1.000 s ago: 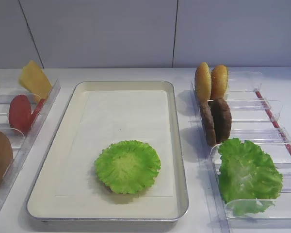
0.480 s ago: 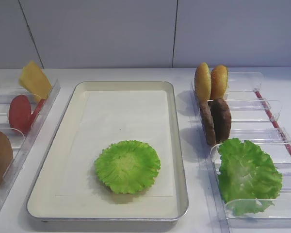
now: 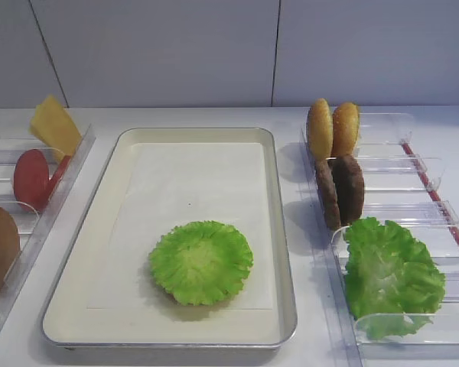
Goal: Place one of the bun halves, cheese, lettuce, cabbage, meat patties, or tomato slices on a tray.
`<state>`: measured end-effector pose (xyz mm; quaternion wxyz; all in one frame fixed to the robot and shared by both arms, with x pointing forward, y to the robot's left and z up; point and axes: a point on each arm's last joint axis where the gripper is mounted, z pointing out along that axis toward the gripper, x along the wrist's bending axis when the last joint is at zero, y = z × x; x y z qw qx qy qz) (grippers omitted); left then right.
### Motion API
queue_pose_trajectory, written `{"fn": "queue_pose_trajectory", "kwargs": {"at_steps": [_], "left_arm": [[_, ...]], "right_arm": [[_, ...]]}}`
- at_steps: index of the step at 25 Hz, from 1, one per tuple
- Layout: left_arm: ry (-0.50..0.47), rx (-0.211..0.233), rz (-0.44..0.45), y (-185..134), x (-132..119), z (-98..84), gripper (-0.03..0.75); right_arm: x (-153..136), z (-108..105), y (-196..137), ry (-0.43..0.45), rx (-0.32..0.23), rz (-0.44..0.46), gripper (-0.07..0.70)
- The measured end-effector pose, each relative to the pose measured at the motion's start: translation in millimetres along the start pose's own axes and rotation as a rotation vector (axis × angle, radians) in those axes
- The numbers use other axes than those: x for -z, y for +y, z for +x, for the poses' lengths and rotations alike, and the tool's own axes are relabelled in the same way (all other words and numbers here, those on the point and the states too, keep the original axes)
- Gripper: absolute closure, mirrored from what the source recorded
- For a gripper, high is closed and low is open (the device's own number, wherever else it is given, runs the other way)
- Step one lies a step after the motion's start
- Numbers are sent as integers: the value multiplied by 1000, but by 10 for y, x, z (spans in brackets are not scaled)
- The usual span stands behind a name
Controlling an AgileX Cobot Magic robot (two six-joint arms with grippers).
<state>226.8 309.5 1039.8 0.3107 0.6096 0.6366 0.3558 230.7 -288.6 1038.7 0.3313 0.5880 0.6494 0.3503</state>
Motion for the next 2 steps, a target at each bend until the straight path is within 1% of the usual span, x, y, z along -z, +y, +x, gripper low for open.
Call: {"fn": "queue_pose_trajectory", "kwargs": {"at_steps": [2], "left_arm": [[0,0,0,0,0,0,376]], "right_arm": [[0,0,0,0,0,0,148]]}}
